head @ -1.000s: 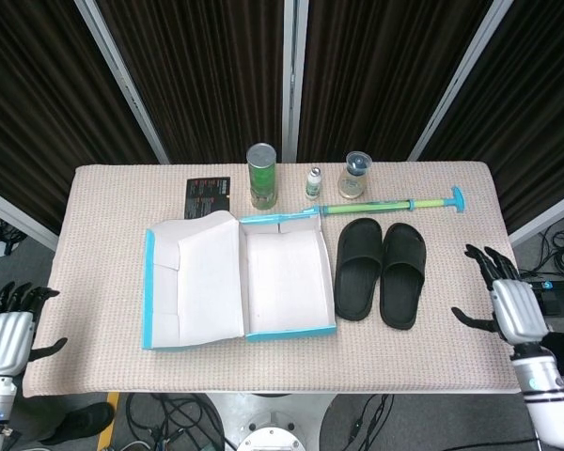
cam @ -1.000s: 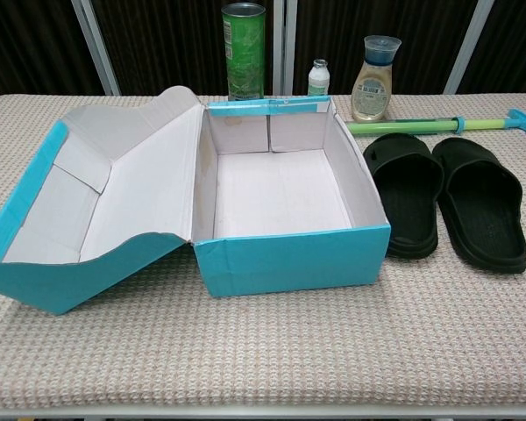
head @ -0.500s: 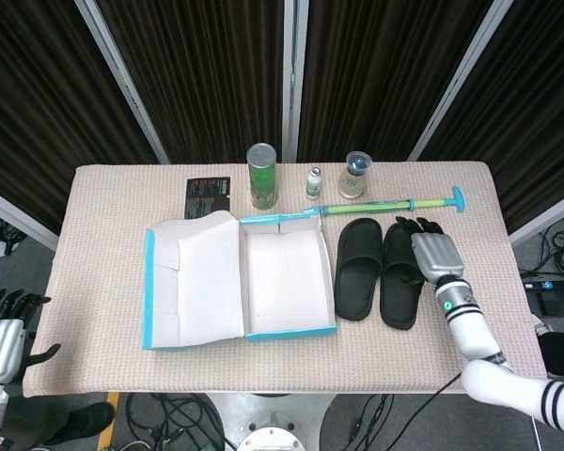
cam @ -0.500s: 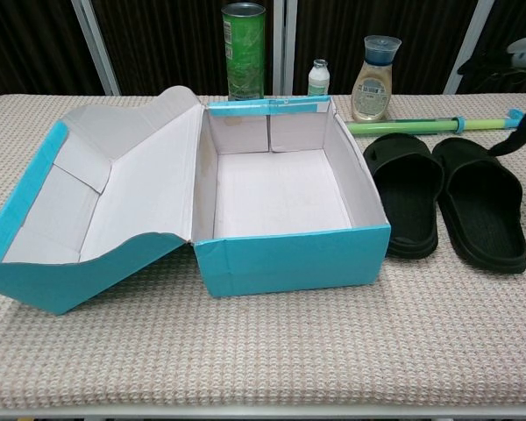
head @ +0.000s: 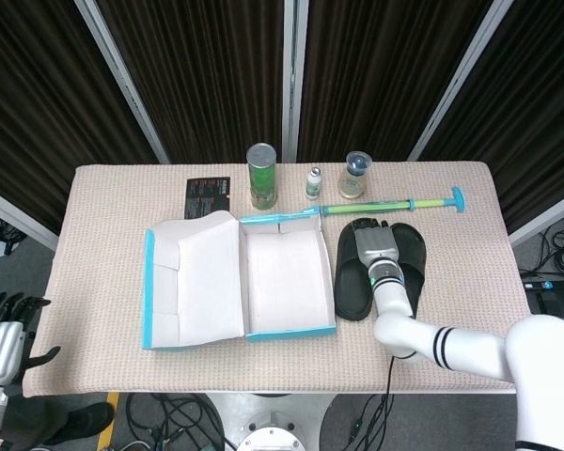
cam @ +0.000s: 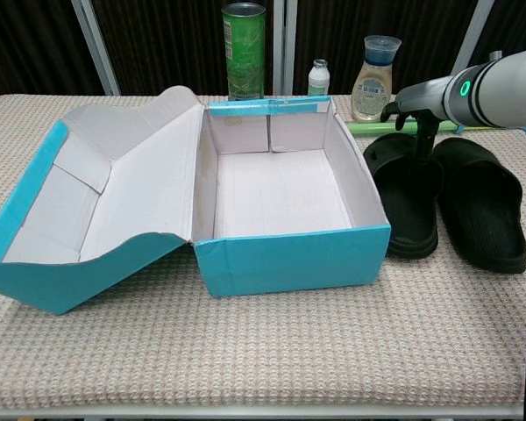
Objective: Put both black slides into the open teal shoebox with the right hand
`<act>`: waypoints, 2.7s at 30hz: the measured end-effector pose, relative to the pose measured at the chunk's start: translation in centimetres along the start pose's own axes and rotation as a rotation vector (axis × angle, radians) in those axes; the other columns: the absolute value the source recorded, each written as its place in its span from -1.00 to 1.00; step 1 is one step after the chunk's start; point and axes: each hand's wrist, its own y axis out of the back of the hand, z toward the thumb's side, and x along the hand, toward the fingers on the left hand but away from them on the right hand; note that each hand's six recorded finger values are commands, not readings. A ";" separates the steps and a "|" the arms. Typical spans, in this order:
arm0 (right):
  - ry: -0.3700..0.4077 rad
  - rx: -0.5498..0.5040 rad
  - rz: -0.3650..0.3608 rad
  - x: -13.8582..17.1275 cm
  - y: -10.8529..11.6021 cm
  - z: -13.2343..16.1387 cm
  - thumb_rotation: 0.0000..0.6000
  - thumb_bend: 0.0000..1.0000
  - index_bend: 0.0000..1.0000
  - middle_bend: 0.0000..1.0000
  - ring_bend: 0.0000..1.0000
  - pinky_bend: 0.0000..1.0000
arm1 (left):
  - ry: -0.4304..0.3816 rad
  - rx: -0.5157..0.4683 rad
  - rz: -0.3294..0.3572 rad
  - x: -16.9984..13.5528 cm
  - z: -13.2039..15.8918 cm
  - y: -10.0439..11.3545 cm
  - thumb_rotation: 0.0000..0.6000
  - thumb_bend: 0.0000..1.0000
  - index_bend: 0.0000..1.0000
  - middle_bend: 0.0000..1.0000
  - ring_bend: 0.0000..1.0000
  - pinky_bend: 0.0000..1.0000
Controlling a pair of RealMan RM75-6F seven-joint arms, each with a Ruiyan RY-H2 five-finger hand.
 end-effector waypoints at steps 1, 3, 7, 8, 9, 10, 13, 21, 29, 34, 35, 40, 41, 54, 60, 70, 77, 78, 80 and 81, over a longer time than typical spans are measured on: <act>-0.013 0.008 0.003 -0.3 -0.1 0.1 1.00 -0.84 -0.86 -0.80 -1.00 -0.82 | 0.001 -0.001 -0.001 0.0 0.0 0.0 1.00 -0.87 -0.49 -0.58 -0.79 -0.87; -0.031 0.018 0.009 -0.7 -0.3 0.3 1.00 -0.84 -0.86 -0.80 -1.00 -0.82 | 0.002 -0.002 -0.002 0.0 -0.1 0.0 1.00 -0.87 -0.49 -0.58 -0.79 -0.87; -0.063 0.044 0.013 -1.6 -0.5 0.6 1.00 -0.84 -0.83 -0.79 -1.00 -0.82 | 0.010 -0.002 -0.004 0.0 -0.4 -0.1 1.00 -0.87 -0.49 -0.58 -0.79 -0.87; -0.069 0.054 0.012 -1.7 -0.5 0.7 1.00 -0.84 -0.82 -0.78 -1.00 -0.81 | 0.012 -0.002 -0.006 0.0 -0.4 -0.1 1.00 -0.87 -0.49 -0.58 -0.79 -0.87; -0.075 0.066 0.012 -1.9 -0.5 0.8 1.00 -0.84 -0.81 -0.78 -1.00 -0.81 | 0.013 -0.003 -0.007 0.0 -0.5 -0.2 1.00 -0.87 -0.49 -0.58 -0.79 -0.87; -0.080 0.073 0.013 -2.0 -0.6 0.9 1.00 -0.84 -0.80 -0.77 -1.00 -0.81 | 0.015 -0.003 -0.009 0.0 -0.5 -0.2 1.00 -0.87 -0.49 -0.58 -0.79 -0.87; -0.090 0.091 0.021 -2.2 -0.8 1.1 1.00 -0.84 -0.79 -0.76 -1.00 -0.81 | 0.014 -0.006 -0.011 0.1 -0.6 -0.3 1.00 -0.87 -0.49 -0.58 -0.79 -0.87; -0.103 0.136 0.032 -2.7 -1.3 1.7 1.00 -0.84 -0.78 -0.75 -1.00 -0.81 | 0.024 -0.007 -0.013 0.0 -1.0 -0.5 1.00 -0.87 -0.49 -0.58 -0.79 -0.87; -0.079 0.149 0.026 -3.1 -1.7 2.8 1.00 -0.82 -0.57 -0.54 -0.98 -0.80 | 0.035 -0.013 -0.018 -0.2 -1.3 -0.7 1.00 -0.87 -0.49 -0.58 -0.79 -0.87; -0.050 0.132 -0.040 -3.4 -1.1 3.1 1.00 -0.79 -0.27 -0.33 -0.83 -0.68 | 0.039 -0.011 -0.021 -0.4 -1.4 -0.7 1.00 -0.87 -0.48 -0.58 -0.79 -0.87; -0.040 0.127 -0.058 -3.4 -0.9 3.2 1.00 -0.78 -0.25 -0.32 -0.82 -0.68 | 0.038 -0.010 -0.022 -0.4 -1.4 -0.7 1.00 -0.87 -0.48 -0.58 -0.79 -0.87; 0.033 0.079 -0.156 -3.4 0.4 3.3 1.00 -0.74 -0.20 -0.28 -0.78 -0.52 | 0.035 -0.011 -0.020 -0.5 -1.3 -0.5 1.00 -0.87 -0.48 -0.58 -0.79 -0.87; 0.045 0.068 -0.173 -3.4 0.6 3.2 1.00 -0.73 -0.18 -0.27 -0.77 -0.48 | 0.035 -0.010 -0.020 -0.5 -1.3 -0.5 1.00 -0.87 -0.49 -0.58 -0.79 -0.87; 0.192 -0.214 -0.320 -1.2 4.0 -2.1 1.00 -0.68 -0.15 -0.27 -0.76 -0.36 | 0.019 0.014 -0.019 -0.3 -0.5 0.2 1.00 -0.87 -0.48 -0.58 -0.79 -0.87; 0.246 -0.326 -0.337 0.1 4.8 -4.8 1.00 -0.66 -0.12 -0.26 -0.76 -0.34 | 0.014 0.028 -0.020 -0.1 0.0 0.5 1.00 -0.87 -0.48 -0.58 -0.79 -0.87; 0.404 -0.694 -0.298 1.8 5.2 -5.7 1.00 -0.57 -0.11 -0.21 -0.67 -0.19 | 0.016 0.040 -0.019 -0.1 0.3 0.9 1.00 -0.87 -0.48 -0.58 -0.79 -0.87; 0.541 -0.962 -0.211 2.9 5.4 -3.8 1.00 -0.52 -0.10 -0.20 -0.66 -0.10 | 0.023 0.032 -0.021 -0.3 0.0 0.8 1.00 -0.87 -0.47 -0.58 -0.79 -0.86; 0.558 -0.994 -0.195 3.0 5.4 -3.4 1.00 -0.52 -0.10 -0.19 -0.66 -0.10 | 0.024 0.030 -0.021 -0.3 0.0 0.8 1.00 -0.87 -0.47 -0.58 -0.79 -0.86; 0.598 -1.060 -0.157 3.4 5.4 -2.3 1.00 -0.52 -0.10 -0.19 -0.66 -0.10 | 0.028 0.024 -0.021 -0.4 -0.2 0.8 1.00 -0.87 -0.47 -0.58 -0.79 -0.86; 0.623 -1.087 -0.140 3.6 5.5 -1.5 1.00 -0.52 -0.10 -0.19 -0.65 -0.10 | 0.030 0.022 -0.021 -0.4 -0.3 0.8 1.00 -0.87 -0.47 -0.58 -0.79 -0.87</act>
